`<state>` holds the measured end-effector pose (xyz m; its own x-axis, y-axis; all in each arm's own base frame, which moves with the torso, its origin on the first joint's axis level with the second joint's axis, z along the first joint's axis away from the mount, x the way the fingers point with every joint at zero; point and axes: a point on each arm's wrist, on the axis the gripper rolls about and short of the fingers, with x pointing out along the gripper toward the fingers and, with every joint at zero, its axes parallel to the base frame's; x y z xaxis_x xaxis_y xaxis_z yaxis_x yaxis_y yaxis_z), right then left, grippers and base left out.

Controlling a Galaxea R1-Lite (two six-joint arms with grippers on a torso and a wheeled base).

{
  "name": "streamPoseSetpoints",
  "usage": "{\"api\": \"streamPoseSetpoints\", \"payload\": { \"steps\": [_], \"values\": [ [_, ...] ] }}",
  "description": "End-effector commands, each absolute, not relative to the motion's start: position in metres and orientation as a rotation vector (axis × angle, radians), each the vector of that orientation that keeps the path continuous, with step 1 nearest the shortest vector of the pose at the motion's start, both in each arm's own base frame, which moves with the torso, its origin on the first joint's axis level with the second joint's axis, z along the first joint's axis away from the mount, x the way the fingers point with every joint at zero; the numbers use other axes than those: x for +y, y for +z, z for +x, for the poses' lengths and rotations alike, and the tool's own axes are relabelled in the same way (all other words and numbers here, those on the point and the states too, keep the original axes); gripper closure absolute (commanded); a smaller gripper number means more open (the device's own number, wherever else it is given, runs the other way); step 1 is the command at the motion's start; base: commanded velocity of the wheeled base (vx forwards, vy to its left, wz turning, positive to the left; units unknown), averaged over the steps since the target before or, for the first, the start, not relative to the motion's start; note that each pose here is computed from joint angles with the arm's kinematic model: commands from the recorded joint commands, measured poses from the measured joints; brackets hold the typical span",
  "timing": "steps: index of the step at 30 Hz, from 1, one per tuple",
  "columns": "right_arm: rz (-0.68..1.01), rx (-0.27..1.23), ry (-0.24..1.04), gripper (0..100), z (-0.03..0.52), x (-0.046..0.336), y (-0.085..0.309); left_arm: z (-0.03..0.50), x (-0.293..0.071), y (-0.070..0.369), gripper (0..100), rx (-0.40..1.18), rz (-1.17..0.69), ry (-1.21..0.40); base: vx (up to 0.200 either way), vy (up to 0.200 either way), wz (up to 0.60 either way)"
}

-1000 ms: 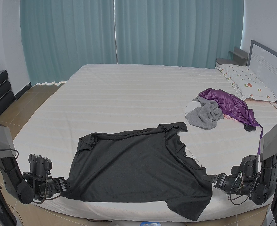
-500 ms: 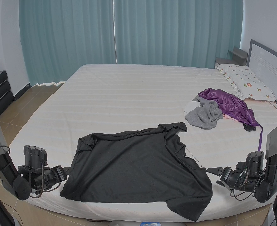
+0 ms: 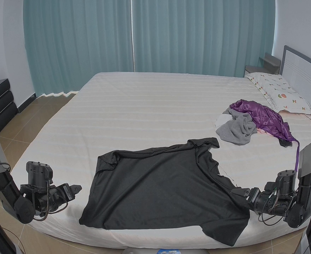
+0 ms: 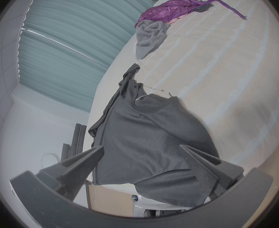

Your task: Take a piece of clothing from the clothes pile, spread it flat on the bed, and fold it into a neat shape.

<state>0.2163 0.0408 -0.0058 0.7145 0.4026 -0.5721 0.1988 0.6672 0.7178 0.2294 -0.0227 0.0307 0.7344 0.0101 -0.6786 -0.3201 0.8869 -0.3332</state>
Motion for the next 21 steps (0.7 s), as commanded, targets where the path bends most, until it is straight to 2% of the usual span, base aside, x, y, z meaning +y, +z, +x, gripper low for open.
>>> {"api": "streamPoseSetpoints", "payload": {
  "steps": [1, 7, 21],
  "values": [
    [0.854, 0.79, 0.131, 0, 0.213, 0.04, -0.005, 0.234, -0.025, 0.033, 0, 0.711, -0.48, 0.188, 0.0, 0.0, 0.0],
    [0.85, 0.791, 0.139, 0, 0.213, 0.042, -0.005, 0.234, -0.036, 0.033, 0, 0.718, -0.509, 0.166, 0.2, 0.0, 0.0],
    [0.848, 0.808, 0.145, 0, 0.212, 0.045, -0.007, 0.25, -0.066, 0.029, 0, 0.743, -0.505, 0.025, 0.0, 0.0, 0.0]
  ]
}}
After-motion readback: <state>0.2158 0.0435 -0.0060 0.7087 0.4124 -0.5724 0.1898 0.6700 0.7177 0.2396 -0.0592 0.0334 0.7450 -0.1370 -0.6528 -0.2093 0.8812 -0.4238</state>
